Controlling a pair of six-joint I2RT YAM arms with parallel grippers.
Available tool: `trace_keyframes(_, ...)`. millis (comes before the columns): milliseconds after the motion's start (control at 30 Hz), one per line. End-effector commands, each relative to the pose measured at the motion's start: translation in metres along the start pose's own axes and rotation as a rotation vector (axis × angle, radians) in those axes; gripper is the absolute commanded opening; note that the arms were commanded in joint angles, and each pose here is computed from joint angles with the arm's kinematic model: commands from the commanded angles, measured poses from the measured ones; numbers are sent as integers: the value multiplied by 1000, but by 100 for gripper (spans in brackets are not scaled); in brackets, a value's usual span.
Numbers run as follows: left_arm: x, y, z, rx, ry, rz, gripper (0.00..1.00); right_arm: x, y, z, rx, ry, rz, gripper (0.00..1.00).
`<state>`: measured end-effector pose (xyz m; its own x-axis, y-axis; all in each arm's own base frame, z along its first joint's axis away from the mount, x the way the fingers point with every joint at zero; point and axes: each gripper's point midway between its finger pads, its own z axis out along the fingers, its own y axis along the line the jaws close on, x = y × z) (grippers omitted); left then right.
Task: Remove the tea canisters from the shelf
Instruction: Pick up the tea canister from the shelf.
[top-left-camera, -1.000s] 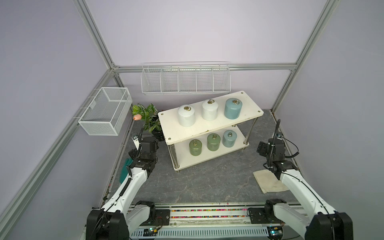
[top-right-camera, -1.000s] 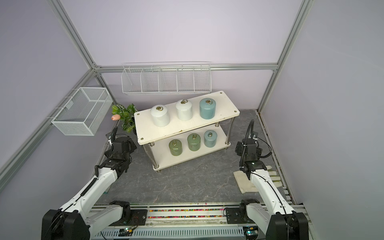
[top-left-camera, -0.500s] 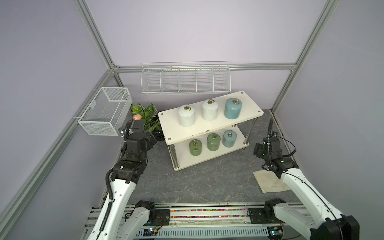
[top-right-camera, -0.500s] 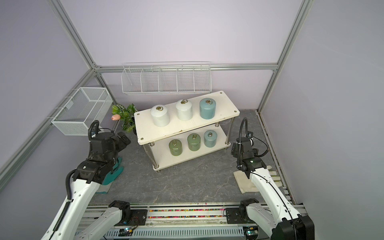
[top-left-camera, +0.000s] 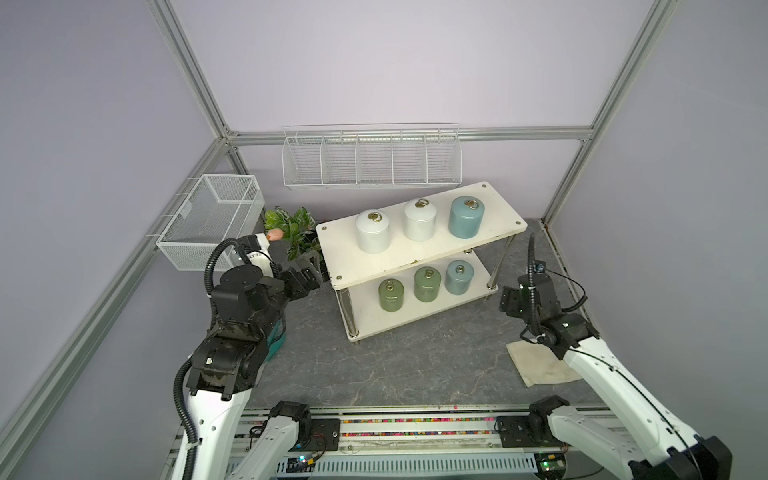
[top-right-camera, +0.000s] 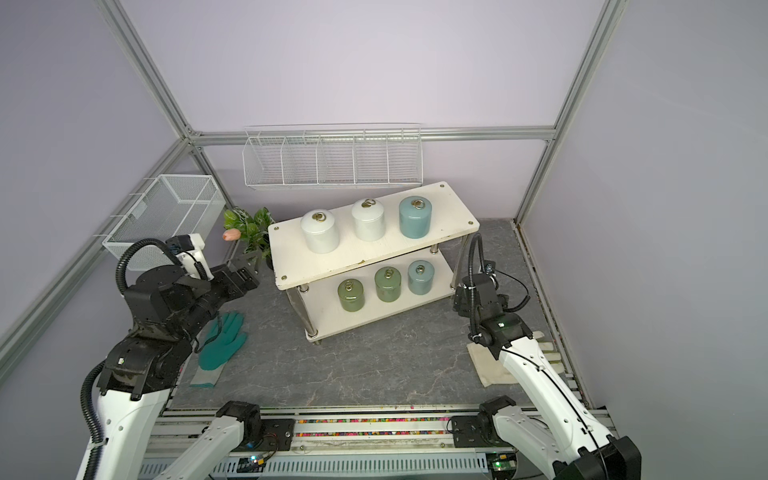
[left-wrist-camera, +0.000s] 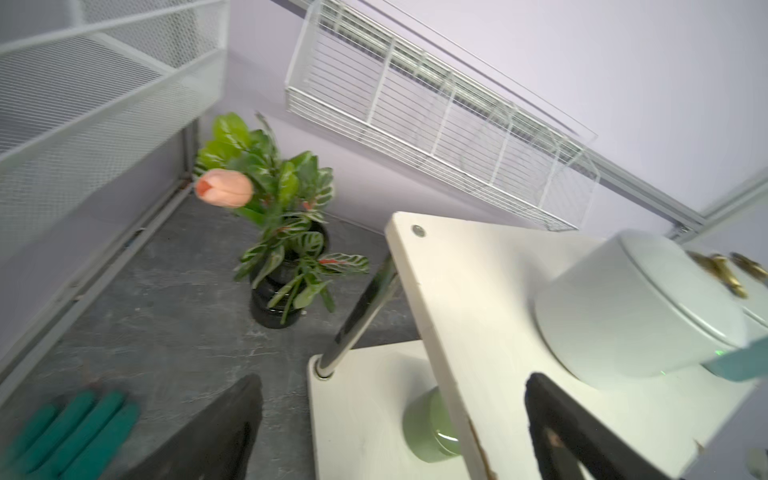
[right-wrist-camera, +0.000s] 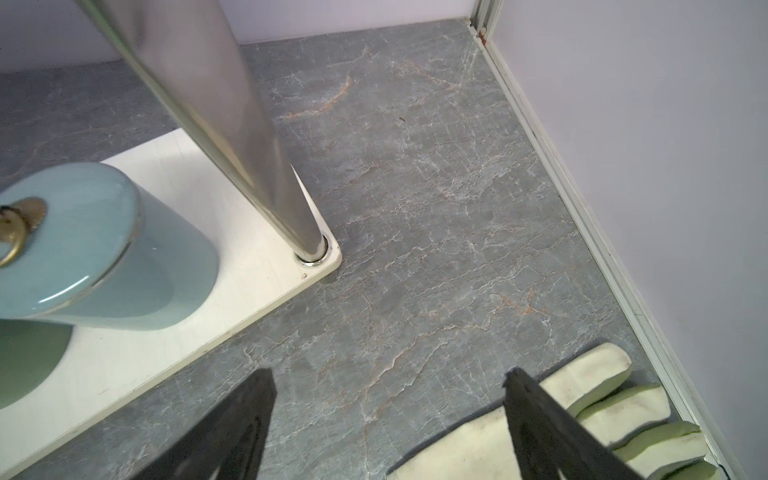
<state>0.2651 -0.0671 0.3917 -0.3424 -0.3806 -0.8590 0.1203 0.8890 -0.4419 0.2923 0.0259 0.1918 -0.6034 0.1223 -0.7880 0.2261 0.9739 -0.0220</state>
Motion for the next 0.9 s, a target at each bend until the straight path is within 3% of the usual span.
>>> trace_keyframes(0, -3, -38, -4, 196, 24, 37, 100, -9, 2, -16, -8, -24, 9, 89)
trace_keyframes(233, -8, -60, -6, 321, 14, 69, 100, -24, 18, -44, -59, -79, -36, 89)
trace_keyframes(633, -14, -77, -9, 406, 6, 88, 100, -35, 56, -77, -174, -119, -164, 89)
trace_keyframes(867, -14, -81, -13, 435, 1, 91, 100, -46, 97, -104, -312, -188, -289, 89)
